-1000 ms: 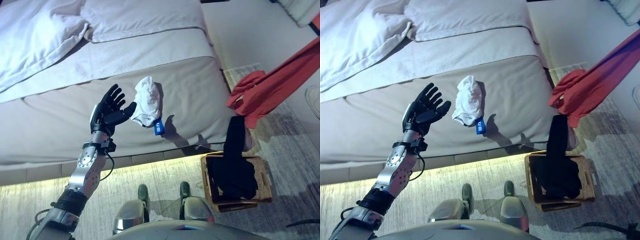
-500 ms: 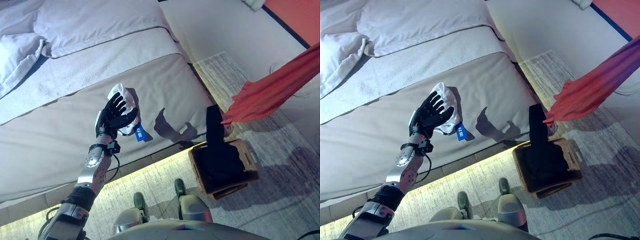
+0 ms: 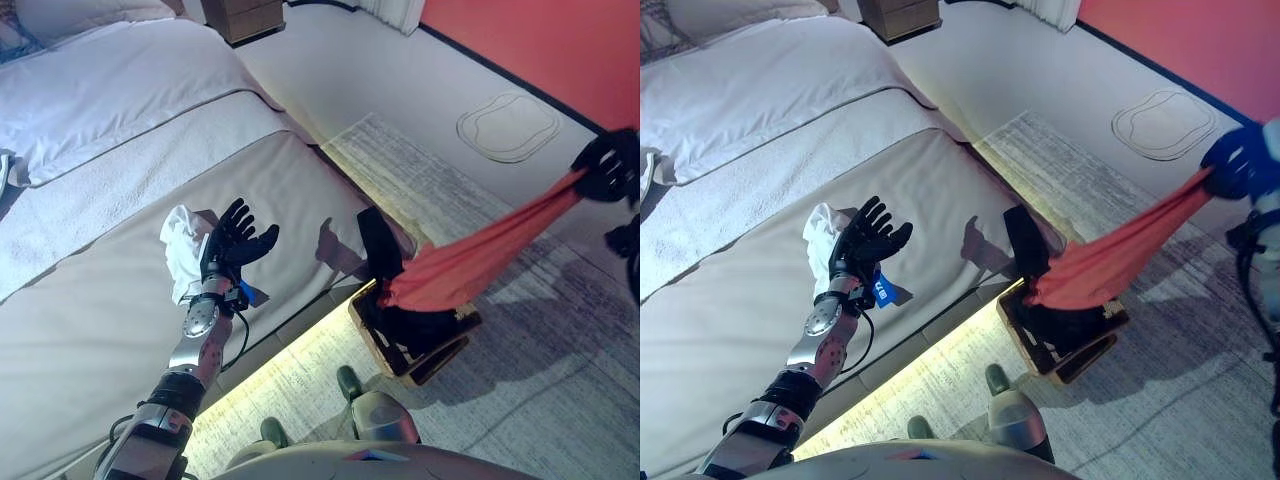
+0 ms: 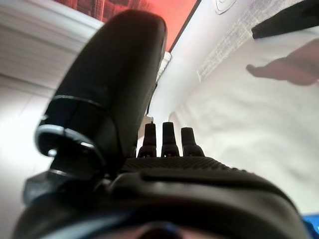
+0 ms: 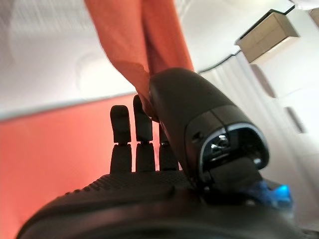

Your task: Pick up the clothes from the bed and place them into the basket

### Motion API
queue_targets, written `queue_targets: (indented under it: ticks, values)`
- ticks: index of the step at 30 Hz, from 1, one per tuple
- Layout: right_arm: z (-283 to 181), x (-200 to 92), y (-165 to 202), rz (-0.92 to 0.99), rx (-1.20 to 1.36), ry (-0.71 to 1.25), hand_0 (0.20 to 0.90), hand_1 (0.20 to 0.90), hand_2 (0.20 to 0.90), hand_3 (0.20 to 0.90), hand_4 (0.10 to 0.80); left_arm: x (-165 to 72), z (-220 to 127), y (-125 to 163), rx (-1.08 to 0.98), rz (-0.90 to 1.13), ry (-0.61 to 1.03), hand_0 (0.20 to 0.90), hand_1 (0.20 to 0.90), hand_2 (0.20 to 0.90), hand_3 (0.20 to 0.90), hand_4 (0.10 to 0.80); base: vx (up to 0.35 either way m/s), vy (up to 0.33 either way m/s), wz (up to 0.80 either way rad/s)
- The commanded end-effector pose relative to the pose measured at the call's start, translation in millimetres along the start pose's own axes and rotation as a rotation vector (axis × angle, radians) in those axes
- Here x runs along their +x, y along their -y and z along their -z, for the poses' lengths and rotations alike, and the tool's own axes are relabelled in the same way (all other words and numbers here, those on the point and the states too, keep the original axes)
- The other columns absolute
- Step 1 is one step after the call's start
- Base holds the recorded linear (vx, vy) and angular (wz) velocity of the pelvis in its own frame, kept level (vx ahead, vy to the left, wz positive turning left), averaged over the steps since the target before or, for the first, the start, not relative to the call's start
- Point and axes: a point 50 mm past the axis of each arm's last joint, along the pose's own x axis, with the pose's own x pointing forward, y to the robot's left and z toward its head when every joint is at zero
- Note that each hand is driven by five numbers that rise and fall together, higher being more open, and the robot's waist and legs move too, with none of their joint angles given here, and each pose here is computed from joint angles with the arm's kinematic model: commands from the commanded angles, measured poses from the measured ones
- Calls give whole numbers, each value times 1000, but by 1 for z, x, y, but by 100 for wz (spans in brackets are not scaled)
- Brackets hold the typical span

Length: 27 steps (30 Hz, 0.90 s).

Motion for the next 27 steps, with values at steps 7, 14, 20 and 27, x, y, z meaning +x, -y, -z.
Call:
queue_targets:
  ticks: [7,14,20,27]
  values:
    - [13,5,-25,-3,24,-20,300,300,300,200,100,10,-22,15,41,40,134,900,900,900,900,800,-46,-19,-4]
    - [22,5,-62,-43,52,-101,900,900,900,900,800,10,-22,20,45,69,134,900,900,900,900,800,-14,-36,2]
    - [24,3,-66,-20,50,-117,900,900,900,900,800,9,-21,16,48,72,127,900,900,900,900,800,0,-25,11]
    - [17,5,-58,25,61,-92,900,900,900,900,800,7,-19,17,45,85,122,900,900,900,900,800,-6,-4,6]
